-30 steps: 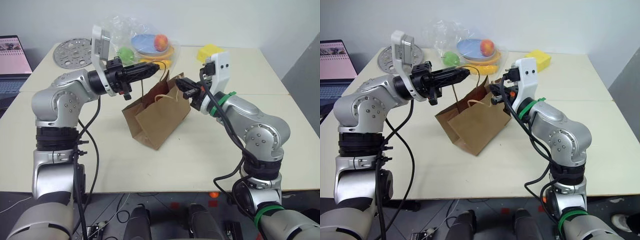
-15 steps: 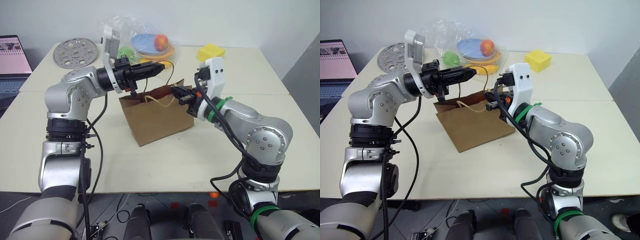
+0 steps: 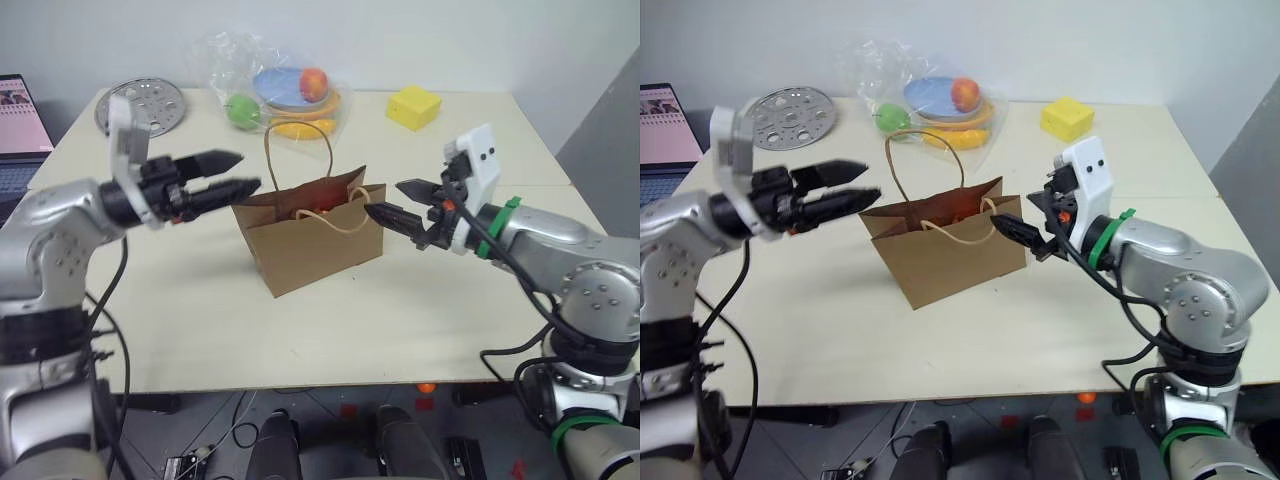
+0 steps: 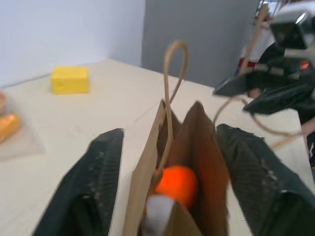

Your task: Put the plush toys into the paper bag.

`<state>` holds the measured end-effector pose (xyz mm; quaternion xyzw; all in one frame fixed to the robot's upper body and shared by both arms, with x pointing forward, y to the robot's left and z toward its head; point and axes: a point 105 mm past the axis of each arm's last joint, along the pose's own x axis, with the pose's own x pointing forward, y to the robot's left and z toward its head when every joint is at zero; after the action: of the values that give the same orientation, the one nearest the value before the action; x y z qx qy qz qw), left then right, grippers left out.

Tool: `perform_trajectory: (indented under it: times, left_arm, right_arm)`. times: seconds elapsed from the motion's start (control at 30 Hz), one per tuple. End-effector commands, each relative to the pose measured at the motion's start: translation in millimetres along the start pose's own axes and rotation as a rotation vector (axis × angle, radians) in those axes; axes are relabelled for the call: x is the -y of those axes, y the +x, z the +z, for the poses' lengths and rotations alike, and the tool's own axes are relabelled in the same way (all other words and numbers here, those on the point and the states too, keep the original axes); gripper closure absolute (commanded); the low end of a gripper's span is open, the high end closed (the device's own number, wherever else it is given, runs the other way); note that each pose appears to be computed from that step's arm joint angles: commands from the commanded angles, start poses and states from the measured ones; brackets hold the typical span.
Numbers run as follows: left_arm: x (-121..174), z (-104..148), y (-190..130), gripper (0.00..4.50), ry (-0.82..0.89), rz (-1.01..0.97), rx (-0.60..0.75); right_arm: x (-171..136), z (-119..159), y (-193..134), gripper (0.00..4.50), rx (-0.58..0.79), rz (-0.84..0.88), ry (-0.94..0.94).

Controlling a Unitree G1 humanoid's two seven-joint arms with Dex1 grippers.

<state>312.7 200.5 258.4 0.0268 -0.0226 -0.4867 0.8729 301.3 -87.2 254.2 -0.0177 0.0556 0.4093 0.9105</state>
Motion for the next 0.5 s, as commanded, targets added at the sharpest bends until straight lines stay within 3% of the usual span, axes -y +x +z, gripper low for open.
perform_trajectory:
  times: [0.03, 0.27, 0.5]
  left_arm:
    - [2, -1, -13, 0.03, 0.057, 0.022, 0.003]
    - [-5, -27, 5, 0.03, 0.089, -0.022, -0.025]
    - [-5, -46, 13, 0.03, 0.099, -0.062, -0.057]
  right_arm:
    - [-9, 24, -12, 0.00, 0.016, 0.115, -0.087]
    - [-23, 40, -19, 0.00, -0.026, 0.337, -0.172]
    - [-35, 49, -12, 0.00, -0.031, 0.378, -0.225]
